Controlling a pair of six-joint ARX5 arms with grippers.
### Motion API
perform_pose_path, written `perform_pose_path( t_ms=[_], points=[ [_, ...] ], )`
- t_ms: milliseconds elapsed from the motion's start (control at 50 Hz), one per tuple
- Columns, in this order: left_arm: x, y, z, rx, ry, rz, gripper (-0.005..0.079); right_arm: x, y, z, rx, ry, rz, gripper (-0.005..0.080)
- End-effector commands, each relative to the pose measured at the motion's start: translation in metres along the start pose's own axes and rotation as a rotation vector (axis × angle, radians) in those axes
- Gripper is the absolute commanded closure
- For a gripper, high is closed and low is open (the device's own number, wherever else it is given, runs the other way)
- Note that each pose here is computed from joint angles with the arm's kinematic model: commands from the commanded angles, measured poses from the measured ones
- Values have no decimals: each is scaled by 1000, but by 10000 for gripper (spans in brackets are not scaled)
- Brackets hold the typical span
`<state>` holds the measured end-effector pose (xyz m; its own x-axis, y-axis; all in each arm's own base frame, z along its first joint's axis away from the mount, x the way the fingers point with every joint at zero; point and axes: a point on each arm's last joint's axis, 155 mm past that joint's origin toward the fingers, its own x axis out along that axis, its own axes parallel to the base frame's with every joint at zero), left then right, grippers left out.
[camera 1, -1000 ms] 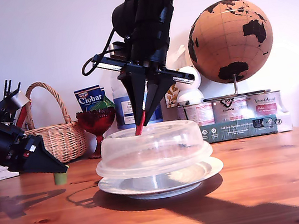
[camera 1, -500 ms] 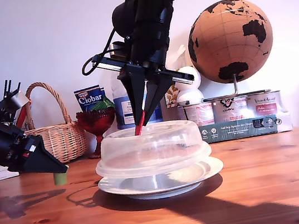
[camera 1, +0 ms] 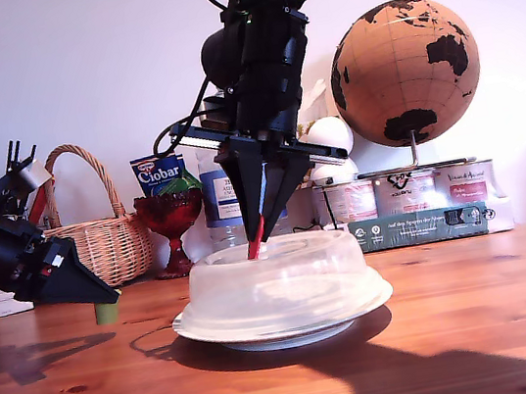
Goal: Lift the plastic dome with your right arm while removing the green coffee capsule from the plate using your left arm.
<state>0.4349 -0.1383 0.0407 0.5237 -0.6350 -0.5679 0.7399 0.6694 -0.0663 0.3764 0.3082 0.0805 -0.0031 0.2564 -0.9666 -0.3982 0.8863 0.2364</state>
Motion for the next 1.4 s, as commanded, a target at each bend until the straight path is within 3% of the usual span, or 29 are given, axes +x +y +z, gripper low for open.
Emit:
perform_pose_path(
  t_ms=[0, 320, 520, 740, 960, 1280, 1380],
  points=[
    [0, 2, 0, 8, -3, 2, 545, 24, -2, -8, 4, 60, -3, 765],
    [0, 3, 0, 7, -4, 5, 545, 25, -3, -11, 3, 72, -4, 760],
    [0, 3, 0, 7, -3, 5, 545, 25, -3, -14, 6, 86, -7, 591],
    [0, 3, 0, 7, -4, 4, 545, 23, -6, -18, 12, 101, -20, 472],
    [0, 3, 0, 7, -4, 4, 545, 11, -2, -11, 7, 71, -15, 469],
    [0, 3, 0, 6, -4, 3, 544, -33, 15, 16, -15, -69, 21, 467],
    [0, 2, -1, 4, -1, 2, 510, -45, 19, 21, -21, -103, 28, 464]
  ],
)
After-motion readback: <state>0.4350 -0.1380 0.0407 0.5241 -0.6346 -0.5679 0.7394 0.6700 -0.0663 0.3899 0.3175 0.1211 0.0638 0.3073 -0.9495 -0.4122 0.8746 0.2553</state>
